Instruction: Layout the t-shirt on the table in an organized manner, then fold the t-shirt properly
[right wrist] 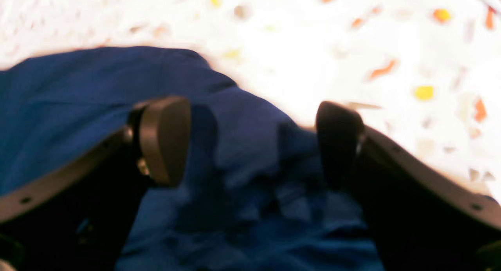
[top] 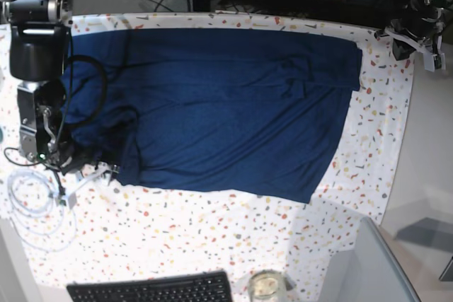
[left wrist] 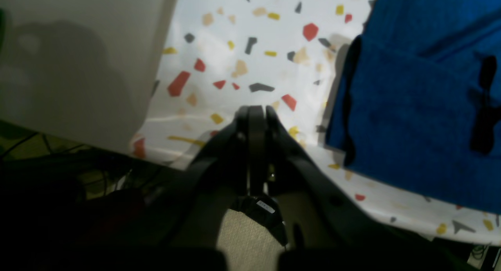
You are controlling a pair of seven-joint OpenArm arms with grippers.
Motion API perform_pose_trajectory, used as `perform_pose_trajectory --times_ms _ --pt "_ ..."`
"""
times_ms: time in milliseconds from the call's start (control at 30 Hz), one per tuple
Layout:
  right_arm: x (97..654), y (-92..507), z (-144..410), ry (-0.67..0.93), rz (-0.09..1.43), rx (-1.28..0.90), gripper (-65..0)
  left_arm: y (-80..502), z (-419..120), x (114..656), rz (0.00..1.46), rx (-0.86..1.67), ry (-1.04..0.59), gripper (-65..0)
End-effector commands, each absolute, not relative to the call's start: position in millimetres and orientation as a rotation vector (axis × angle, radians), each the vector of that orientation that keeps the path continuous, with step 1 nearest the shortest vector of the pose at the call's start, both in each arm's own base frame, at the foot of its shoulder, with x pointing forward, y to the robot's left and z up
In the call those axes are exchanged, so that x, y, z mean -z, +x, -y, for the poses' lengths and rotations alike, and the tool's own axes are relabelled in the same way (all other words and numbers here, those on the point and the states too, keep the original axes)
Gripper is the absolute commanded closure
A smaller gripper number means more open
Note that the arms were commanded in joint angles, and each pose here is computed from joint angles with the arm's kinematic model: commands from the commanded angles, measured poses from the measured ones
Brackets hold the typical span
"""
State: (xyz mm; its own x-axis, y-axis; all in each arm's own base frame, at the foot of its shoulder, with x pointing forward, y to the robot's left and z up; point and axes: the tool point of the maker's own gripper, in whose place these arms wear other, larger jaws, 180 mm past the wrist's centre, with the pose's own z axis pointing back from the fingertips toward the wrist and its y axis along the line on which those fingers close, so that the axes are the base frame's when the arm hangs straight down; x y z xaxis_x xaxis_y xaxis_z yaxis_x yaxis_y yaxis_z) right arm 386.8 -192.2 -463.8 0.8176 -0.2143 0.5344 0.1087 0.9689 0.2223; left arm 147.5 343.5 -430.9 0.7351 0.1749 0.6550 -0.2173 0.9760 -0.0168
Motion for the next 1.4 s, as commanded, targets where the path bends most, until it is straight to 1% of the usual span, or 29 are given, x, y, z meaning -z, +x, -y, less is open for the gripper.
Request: perform_pose_trajectory --times_ms 0,100,167,200,433,467,500,567,667,833,900,1000,1167,1367 --pt "443.8 409.0 203.9 0.176 0.665 0.176 -47.3 152.1 -349.9 421.1 0.748 -0.206 0.078 0.0" --pt "453.1 405.1 209.9 0.166 0.648 0.19 -46.8 152.2 -350.3 420.8 0.748 -0.205 0.079 0.0" --pt "455.1 403.3 210.5 0.165 0.647 0.194 -41.9 152.2 -350.3 420.8 0.748 -0.205 0.079 0.0" --pt "455.8 402.4 210.8 0.165 0.644 0.195 -38.3 152.9 -350.3 420.5 0.749 -0.205 0.079 0.0" --pt "456.5 401.0 211.1 0.17 0.639 0.195 -5.7 154.0 -350.4 420.2 0.751 -0.205 0.079 0.0" --pt "456.0 401.4 211.1 0.17 0.64 0.195 -1.7 154.0 -350.4 420.2 0.751 -0.205 0.079 0.0" --pt "454.6 402.4 210.8 0.171 0.645 0.195 0.0 153.5 -350.9 420.1 0.75 -0.204 0.081 0.0" --pt "452.1 405.2 210.8 0.171 0.651 0.194 -0.9 152.9 -350.9 420.3 0.748 -0.203 0.081 0.0" --pt "448.0 408.4 210.6 0.172 0.663 0.191 -0.6 152.2 -350.9 420.6 0.747 -0.203 0.081 0.0" --pt "419.5 423.7 208.8 0.169 0.751 0.164 -0.5 152.2 -350.9 420.6 0.747 -0.203 0.081 0.0" --pt "405.6 428.9 217.3 0.15 0.785 0.152 -0.5 152.2 -350.9 420.6 0.747 -0.203 0.081 0.0" --pt "389.6 434.1 221.4 0.138 0.804 0.132 -0.5 152.9 -350.9 420.3 0.748 -0.203 0.081 0.0" --pt "361.1 443.5 226.5 0.118 0.877 0.104 -0.5 153.5 -350.9 420.1 0.75 -0.204 0.081 0.0" --pt "343.4 448.6 229.7 0.104 0.924 0.087 -0.5 154.2 -350.9 419.9 0.751 -0.204 0.08 0.0"
